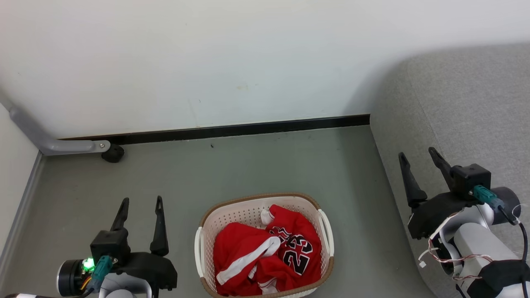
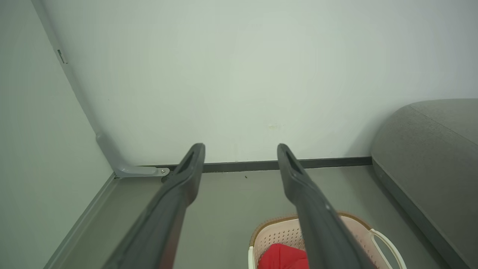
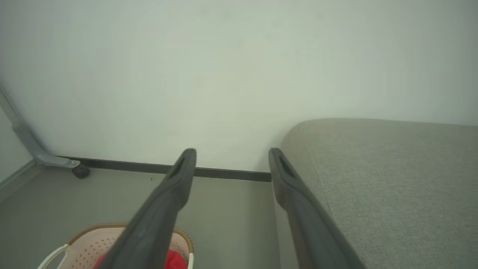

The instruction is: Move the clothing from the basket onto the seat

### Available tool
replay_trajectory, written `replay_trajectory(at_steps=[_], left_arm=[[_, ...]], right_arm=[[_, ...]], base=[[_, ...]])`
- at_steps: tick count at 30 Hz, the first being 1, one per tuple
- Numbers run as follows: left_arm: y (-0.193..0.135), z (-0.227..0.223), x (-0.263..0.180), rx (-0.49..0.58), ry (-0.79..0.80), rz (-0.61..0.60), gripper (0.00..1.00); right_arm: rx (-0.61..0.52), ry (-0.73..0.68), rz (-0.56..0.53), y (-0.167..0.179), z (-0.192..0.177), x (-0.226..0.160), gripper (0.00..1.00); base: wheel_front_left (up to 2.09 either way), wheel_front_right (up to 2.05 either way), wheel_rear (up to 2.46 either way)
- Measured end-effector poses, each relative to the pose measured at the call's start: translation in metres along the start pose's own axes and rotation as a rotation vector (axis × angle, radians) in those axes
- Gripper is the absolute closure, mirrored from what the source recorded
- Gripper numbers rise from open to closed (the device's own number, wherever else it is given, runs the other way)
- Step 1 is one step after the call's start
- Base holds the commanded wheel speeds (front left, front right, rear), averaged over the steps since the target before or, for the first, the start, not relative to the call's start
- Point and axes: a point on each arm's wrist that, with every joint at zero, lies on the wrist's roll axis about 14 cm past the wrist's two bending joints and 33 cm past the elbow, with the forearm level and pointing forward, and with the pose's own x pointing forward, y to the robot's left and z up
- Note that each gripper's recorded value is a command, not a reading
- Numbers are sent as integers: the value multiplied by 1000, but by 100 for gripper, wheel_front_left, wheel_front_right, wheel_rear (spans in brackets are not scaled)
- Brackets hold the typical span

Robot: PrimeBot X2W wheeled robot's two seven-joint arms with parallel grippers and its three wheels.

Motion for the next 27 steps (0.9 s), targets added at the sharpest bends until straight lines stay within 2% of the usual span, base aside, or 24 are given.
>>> replay_trajectory(at_steps=[6, 16, 27], left_arm=[[7, -2, 0, -9, 4, 27, 0], [-1, -14, -4, -8, 34, 15, 0], [-29, -46, 3, -42, 121, -68, 0]], right_arm=[[8, -2, -23, -5, 1, 0, 0], [15, -32, -16, -2, 8, 5, 0], [22, -55, -18, -8, 6, 25, 0]], base=[[0, 0, 0], [0, 0, 0], [0, 0, 0]])
